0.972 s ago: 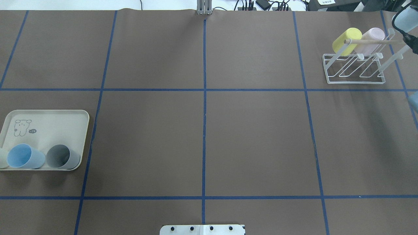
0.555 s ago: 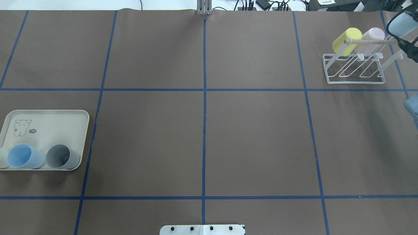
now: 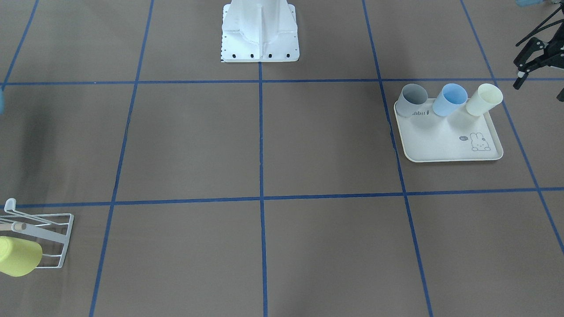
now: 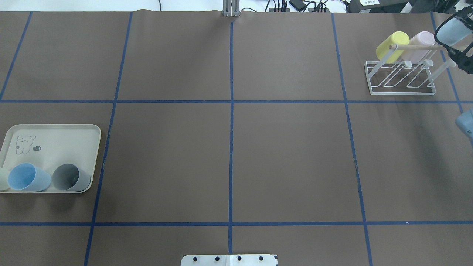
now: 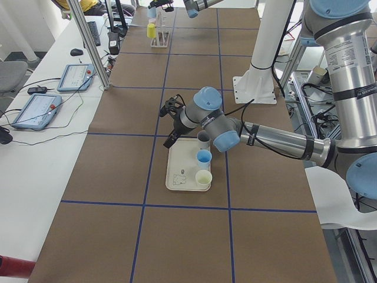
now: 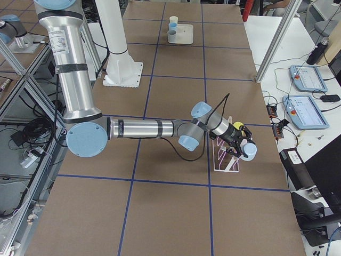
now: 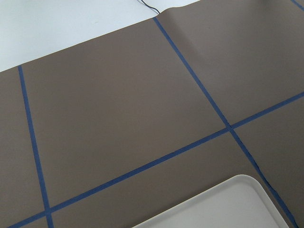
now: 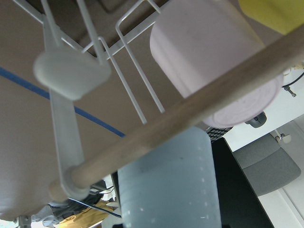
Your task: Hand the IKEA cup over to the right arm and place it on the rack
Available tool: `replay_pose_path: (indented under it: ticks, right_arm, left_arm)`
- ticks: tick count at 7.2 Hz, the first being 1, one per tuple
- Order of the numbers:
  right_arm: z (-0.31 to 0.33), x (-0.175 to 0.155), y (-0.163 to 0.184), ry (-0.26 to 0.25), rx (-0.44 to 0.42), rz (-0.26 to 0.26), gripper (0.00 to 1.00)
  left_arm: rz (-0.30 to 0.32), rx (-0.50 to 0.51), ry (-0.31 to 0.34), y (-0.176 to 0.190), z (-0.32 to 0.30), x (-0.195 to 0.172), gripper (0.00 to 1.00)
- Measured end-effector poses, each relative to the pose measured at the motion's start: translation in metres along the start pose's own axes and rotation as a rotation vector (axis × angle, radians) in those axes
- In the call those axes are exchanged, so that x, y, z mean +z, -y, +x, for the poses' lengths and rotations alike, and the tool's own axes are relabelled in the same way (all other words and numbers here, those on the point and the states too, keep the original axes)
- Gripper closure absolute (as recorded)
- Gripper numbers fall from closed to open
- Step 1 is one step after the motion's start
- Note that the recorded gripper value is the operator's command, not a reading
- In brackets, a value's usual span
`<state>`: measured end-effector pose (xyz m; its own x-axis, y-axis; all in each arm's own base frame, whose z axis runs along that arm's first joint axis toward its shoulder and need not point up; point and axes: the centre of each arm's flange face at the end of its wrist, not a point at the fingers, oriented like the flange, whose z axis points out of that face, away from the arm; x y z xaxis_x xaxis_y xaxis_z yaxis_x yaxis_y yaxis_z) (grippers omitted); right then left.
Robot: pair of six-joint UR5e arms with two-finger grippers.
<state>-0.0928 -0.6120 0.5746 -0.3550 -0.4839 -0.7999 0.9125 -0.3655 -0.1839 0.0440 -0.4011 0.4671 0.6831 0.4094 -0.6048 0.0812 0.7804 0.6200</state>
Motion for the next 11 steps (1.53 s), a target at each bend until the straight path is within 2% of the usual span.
replay_pose_path:
  ticks: [2,3,4,7,11]
  right_arm:
    - [0.002,0.0013,0.0067,0.001,-0.009,-0.005,1.0]
    - [0.0025,0.0014,0.0081,0.001,-0.011,-0.005,0.84]
    - [0.0029,0.0013,0.0084,0.0,-0.011,-0.006,0.58]
    - [0.0032,0.0012,0.0082,0.001,-0.012,-0.017,0.33]
    - [0.0023,0.0018,0.0101,0.004,-0.018,-0.021,0.17]
  left_arm:
    - [0.001,0.001,0.0,0.0005,0.0003,-0.0001,0.0]
    - [0.001,0.001,-0.001,0.0007,0.0004,-0.0002,0.0]
    - [0.002,0.001,-0.001,0.0008,0.0005,-0.0002,0.0]
    - [0.002,0.001,-0.001,0.0007,0.0006,-0.0004,0.0]
    - [0.002,0.002,-0.002,0.0013,0.001,0.0,0.0]
